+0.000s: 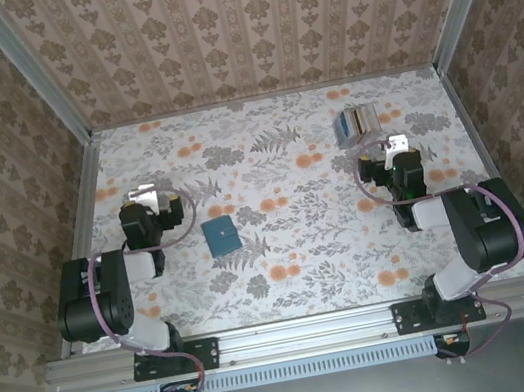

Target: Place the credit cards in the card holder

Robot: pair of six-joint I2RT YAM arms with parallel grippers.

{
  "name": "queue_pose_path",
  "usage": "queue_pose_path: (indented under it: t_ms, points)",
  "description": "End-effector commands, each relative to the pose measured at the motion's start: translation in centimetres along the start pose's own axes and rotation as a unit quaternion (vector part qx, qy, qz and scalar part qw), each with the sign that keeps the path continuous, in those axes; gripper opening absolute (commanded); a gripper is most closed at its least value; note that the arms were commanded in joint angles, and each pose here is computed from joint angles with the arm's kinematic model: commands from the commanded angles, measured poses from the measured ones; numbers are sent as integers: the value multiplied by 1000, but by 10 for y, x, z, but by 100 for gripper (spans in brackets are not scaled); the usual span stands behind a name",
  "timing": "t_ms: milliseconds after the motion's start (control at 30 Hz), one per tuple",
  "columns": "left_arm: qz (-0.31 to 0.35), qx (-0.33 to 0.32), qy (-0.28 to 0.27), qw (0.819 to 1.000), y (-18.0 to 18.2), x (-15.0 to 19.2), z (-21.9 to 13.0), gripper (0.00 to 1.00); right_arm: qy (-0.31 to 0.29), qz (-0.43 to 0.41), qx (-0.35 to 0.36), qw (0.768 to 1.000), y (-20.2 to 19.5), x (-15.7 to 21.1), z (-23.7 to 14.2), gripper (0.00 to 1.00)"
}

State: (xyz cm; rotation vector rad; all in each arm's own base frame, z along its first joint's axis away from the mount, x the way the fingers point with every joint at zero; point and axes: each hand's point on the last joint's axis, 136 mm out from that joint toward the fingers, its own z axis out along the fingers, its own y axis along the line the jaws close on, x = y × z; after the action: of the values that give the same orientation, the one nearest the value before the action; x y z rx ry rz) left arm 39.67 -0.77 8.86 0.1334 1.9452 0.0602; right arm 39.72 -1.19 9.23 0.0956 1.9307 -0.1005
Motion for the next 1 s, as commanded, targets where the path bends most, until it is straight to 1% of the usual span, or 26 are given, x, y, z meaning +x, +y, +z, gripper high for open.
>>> queue_pose_path:
  t_ms: [0, 367, 433, 500, 567, 600, 633, 667, 733, 767, 800, 833, 867, 900, 933, 967]
  points:
    - [-12, 5, -5, 1000, 1, -6, 1, 100, -9, 7, -6, 1000, 1, -7, -1, 100]
    - [-12, 4, -5, 1000, 1, -6, 1, 100, -9, 7, -5, 1000, 1, -6, -1, 100]
    - [-11, -8, -4, 1000, 4, -7, 1, 100, -8, 8, -6, 1000, 1, -6, -1, 99]
    - [2, -40, -8, 999, 7, -15, -4, 100, -8, 7, -6, 1000, 1, -7, -1, 99]
    - [40, -62, -2, 997, -1, -34, -16, 100, -13, 16, -11, 1000, -1, -12, -1, 100]
    - [50, -76, 4, 996, -6, -50, -24, 100, -9, 17, -6, 1000, -3, -22, -5, 100]
    - [32, -98, 13, 995, -6, -64, -35, 100, -3, 19, 2, 1000, -6, -38, -11, 100]
    - [-1, -109, 25, 994, -5, -77, -46, 100, -3, 24, 15, 1000, -11, -53, -20, 100]
    - [-65, -83, 43, 994, -16, -95, -63, 100, -29, 55, 57, 996, -28, -89, -41, 100]
    - [-99, -70, 50, 991, -21, -99, -69, 100, -43, 81, 83, 992, -38, -101, -50, 100]
    - [-146, -57, 74, 985, -25, -96, -76, 100, -54, 125, 111, 985, -50, -112, -63, 100]
    - [-204, -44, 109, 972, -30, -88, -83, 100, -54, 191, 135, 971, -60, -117, -75, 100]
    - [-256, -29, 145, 955, -35, -77, -88, 100, -41, 250, 152, 955, -66, -114, -86, 100]
    - [-288, 36, 182, 940, -51, -71, -91, 100, -14, 304, 150, 941, -65, -106, -95, 100]
    - [-308, 114, 209, 921, -69, -68, -95, 100, 0, 303, 104, 947, -51, -105, -95, 100]
    - [-332, 147, 237, 901, -78, -57, -99, 100, 5, 291, 55, 955, -35, -107, -93, 100]
